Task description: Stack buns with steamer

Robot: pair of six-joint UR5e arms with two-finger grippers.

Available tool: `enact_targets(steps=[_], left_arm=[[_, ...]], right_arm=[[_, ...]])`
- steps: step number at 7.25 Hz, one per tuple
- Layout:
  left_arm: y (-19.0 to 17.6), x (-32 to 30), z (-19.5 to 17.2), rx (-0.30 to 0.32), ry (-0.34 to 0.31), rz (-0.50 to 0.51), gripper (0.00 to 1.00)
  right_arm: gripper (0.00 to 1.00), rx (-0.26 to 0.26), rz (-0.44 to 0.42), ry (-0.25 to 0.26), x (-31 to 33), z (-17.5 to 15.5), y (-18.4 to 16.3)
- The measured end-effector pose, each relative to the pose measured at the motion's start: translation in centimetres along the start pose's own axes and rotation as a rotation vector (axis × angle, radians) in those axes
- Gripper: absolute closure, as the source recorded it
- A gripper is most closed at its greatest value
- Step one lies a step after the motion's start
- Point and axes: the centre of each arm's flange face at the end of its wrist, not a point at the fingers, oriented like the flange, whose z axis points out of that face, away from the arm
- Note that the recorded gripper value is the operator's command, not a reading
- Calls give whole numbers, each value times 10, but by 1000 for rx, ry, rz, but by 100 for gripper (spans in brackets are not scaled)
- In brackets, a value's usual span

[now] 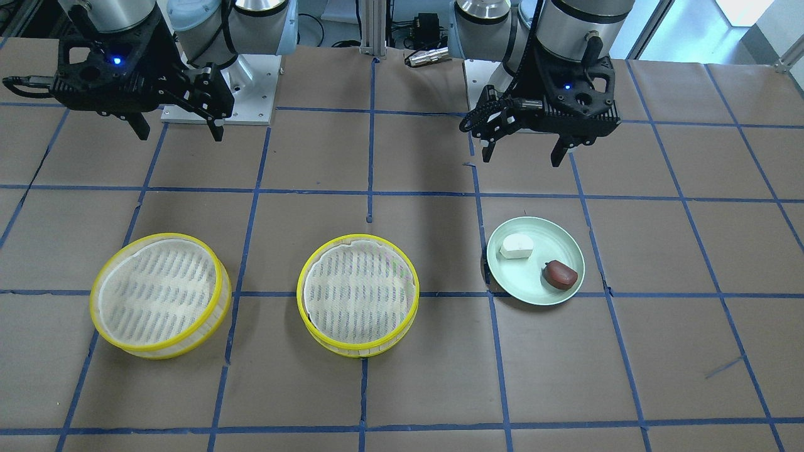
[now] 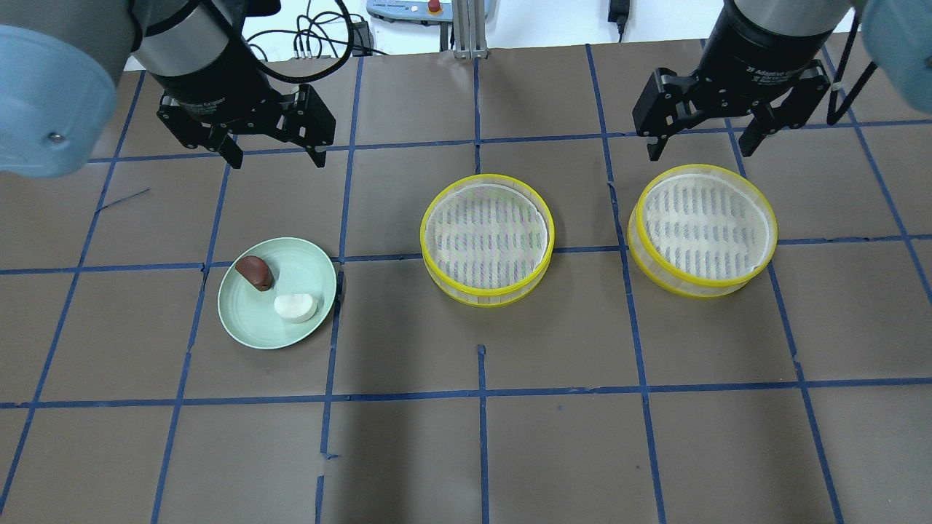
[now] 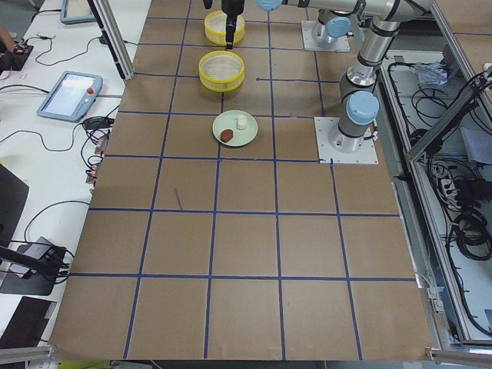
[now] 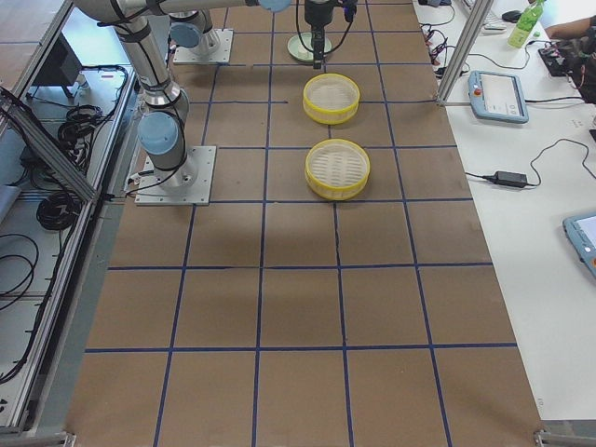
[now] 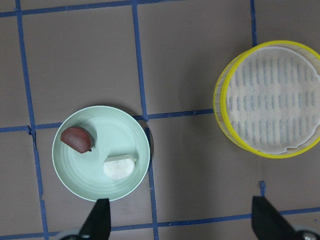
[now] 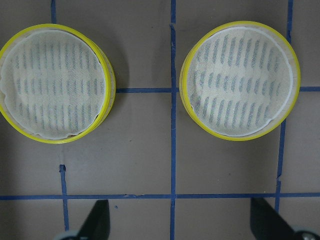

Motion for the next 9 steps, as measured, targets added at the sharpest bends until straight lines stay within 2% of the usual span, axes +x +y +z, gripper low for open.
enact_targets(steps=[3,5,7,9], left_arm=[[11,-9,2,-74,4,-62,0],[9,-43,23,-129,3,-15,5],[15,-85,95,-236,18,44,6],[12,-99,185,-275,15,66,5]], right_arm=[[0,-3,-7,0,2,3,-1],[0,1,-34,8,23,7,-11],[1,-39,-20,6,94,33,-36],[1,-40,-15,4,163,91,-67]])
